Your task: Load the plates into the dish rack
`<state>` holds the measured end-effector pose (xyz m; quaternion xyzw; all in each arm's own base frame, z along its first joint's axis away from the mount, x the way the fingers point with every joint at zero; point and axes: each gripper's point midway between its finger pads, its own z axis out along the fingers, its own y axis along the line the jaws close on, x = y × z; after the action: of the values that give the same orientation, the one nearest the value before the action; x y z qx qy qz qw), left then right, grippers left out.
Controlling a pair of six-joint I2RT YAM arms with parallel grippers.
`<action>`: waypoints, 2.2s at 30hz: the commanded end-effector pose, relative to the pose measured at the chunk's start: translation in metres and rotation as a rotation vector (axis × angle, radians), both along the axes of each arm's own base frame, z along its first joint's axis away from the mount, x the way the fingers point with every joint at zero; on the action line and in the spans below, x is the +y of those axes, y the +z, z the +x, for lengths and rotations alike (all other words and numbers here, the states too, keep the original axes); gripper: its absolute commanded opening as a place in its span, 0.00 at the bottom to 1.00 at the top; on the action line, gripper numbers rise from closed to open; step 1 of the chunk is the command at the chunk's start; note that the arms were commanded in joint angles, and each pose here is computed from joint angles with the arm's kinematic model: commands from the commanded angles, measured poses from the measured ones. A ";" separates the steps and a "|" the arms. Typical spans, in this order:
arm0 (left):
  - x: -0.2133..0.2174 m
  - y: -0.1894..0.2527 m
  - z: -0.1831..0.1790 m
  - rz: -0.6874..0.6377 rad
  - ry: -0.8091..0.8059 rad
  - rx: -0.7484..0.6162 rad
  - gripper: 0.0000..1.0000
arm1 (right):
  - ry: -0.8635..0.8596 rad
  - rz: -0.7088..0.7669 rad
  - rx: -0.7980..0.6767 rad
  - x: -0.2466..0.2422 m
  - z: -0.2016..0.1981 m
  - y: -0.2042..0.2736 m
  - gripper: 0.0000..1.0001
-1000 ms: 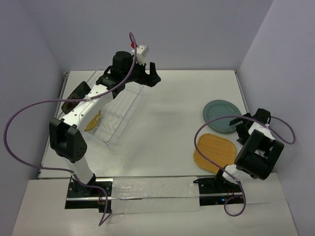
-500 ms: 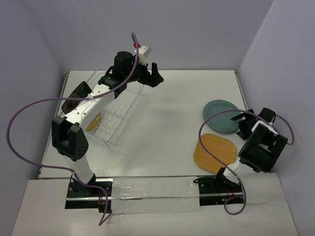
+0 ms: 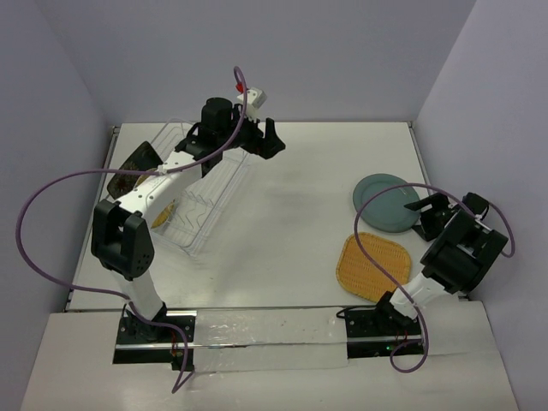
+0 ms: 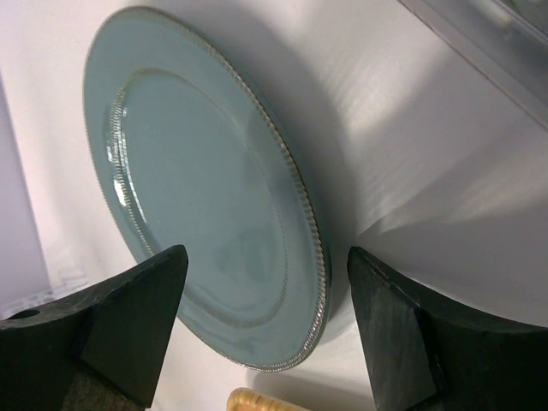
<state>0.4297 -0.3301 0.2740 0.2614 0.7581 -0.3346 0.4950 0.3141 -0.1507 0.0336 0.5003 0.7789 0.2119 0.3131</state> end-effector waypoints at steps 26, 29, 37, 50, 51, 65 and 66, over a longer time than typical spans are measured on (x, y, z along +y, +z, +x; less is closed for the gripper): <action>-0.032 -0.016 0.015 -0.004 -0.142 -0.079 0.99 | 0.068 0.138 0.030 -0.003 -0.010 -0.038 0.54; -0.032 -0.017 0.015 -0.005 -0.145 -0.079 0.99 | 0.062 0.133 0.042 -0.003 -0.010 -0.040 0.49; -0.031 -0.019 0.012 -0.005 -0.140 -0.062 0.99 | 0.068 0.082 0.039 -0.005 -0.009 -0.038 0.08; -0.035 -0.008 -0.001 -0.056 -0.179 -0.027 0.99 | 0.208 -0.074 -0.249 0.015 0.036 0.047 0.00; -0.035 -0.008 -0.002 -0.060 -0.180 -0.022 0.99 | 0.225 -0.076 -0.275 0.020 0.040 0.057 0.00; -0.040 -0.010 -0.016 -0.154 -0.176 0.130 0.99 | 0.262 -0.092 -0.573 0.072 0.073 0.158 0.00; -0.041 -0.006 -0.016 -0.166 -0.184 0.109 0.99 | 0.258 -0.093 -0.598 0.073 0.074 0.167 0.00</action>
<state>0.4251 -0.3621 0.2310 0.2696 0.7601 -0.4126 0.4234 0.3750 -0.0832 0.1299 0.3404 0.7724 0.3155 0.4335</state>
